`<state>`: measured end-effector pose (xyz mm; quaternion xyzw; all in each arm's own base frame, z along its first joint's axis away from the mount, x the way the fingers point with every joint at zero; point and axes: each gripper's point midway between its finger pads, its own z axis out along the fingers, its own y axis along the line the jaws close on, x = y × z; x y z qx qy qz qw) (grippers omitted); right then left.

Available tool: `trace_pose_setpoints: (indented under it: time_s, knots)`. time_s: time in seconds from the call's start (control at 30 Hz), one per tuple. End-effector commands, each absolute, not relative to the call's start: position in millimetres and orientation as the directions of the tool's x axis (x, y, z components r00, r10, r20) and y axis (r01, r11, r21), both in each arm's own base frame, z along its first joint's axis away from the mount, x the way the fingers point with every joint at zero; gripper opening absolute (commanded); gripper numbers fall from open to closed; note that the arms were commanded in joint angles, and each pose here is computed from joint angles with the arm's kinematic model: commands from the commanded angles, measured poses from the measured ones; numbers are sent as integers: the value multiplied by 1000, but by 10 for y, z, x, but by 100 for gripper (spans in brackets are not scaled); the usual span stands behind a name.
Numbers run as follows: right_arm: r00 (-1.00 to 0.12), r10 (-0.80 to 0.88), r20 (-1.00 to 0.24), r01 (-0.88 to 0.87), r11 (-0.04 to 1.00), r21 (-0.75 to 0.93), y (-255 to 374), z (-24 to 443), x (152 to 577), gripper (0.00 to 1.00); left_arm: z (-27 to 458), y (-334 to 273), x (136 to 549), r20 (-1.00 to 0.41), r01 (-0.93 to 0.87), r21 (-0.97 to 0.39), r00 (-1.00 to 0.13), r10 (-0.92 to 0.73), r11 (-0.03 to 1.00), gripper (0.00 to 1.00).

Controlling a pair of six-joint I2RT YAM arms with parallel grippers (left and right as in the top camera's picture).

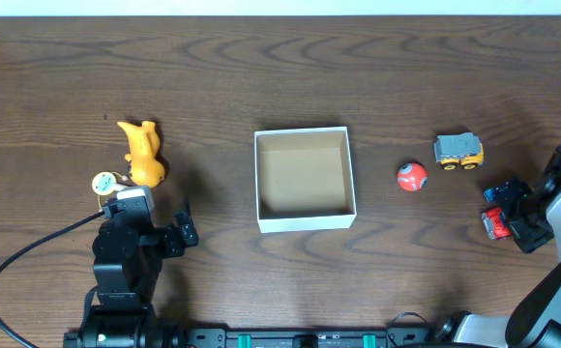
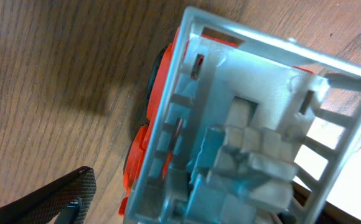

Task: Pack container
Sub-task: 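Move the right gripper over the red fire truck toy, then lower the right gripper and grasp the red fire truck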

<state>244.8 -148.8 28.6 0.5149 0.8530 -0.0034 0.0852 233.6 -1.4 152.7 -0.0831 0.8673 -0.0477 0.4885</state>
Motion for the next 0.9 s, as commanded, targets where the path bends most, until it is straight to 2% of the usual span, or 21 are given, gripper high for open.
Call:
trace_pose_setpoints:
  time_s: [0.0,0.2,0.6,0.87]
  knots:
    - [-472,870,-144,871,485,74,-1450,268,2442,88,1639,-1,2353,-850,-103,-174,-486,-202,979,98]
    - [-473,870,-138,872,485,70,-1442,265,2426,83,1638,-1,2353,-850,-103,-174,-486,-202,979,98]
    - [-474,871,-128,872,485,64,-1427,261,2402,64,1639,-1,2353,-850,-103,-174,-486,-202,979,98]
    - [-474,871,-128,872,485,64,-1427,261,2402,57,1639,-1,2353,-850,-103,-174,-486,-202,979,98]
